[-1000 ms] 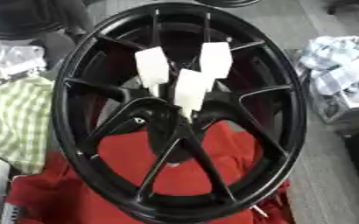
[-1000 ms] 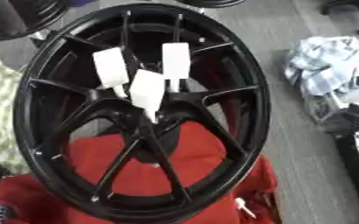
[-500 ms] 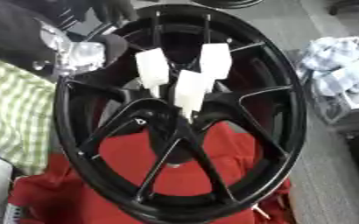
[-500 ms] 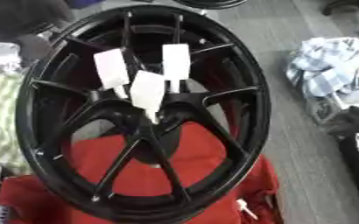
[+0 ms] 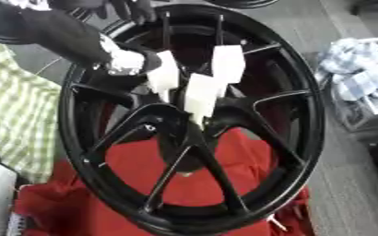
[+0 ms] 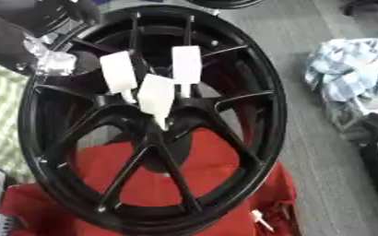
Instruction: Pull the pin out of the wheel hub.
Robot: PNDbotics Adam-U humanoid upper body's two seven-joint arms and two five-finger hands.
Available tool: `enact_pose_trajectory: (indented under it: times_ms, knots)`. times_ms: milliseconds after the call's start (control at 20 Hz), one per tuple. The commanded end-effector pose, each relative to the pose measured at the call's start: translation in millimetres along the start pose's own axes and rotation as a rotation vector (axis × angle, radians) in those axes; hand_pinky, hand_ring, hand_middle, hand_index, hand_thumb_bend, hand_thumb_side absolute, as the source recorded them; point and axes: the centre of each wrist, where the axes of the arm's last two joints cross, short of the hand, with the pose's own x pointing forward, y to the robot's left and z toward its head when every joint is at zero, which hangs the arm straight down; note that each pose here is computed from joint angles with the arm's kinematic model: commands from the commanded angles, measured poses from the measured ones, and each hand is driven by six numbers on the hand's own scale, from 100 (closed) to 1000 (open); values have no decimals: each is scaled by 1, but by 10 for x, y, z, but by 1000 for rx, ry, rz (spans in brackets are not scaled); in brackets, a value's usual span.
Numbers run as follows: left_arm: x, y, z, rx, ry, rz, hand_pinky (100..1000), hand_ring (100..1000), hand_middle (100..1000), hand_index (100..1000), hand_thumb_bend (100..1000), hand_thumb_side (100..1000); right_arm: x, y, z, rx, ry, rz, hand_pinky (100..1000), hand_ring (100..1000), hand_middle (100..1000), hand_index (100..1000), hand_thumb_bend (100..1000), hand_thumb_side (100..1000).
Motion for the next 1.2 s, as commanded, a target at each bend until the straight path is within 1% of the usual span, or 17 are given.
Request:
enact_pose_trajectory:
  times_ms: [50,200,250,450,850,1050,1200]
  knots:
    - [-54,48,-4,-29,52,6,826,868,800,903,428,728,39,-16,-31,11,-6,17,1000,875,852,808,100,609]
    - [-79,34,-38,-64,57,5,831,864,804,906,466,753,39,-1,-40,9,-3,15,1000,875,851,807,100,615]
    - [-77,33,-46,-72,54,4,828,861,798,901,482,776,40,4,-43,8,-2,14,1000,875,851,807,100,619]
    - [-64,23,-84,-104,45,9,811,844,768,876,503,811,41,26,-56,6,2,8,1000,875,851,807,100,633]
    - [-61,-10,-149,-142,35,22,794,820,742,857,519,831,34,68,-66,-14,19,-1,1000,876,850,806,100,662]
    - [-65,-23,-187,-141,53,16,780,794,711,835,497,819,35,80,-73,-20,21,-3,1000,876,850,806,100,667]
    - [-71,-40,-220,-143,68,10,771,777,686,816,461,814,35,89,-78,-20,22,-5,1000,876,850,806,100,670]
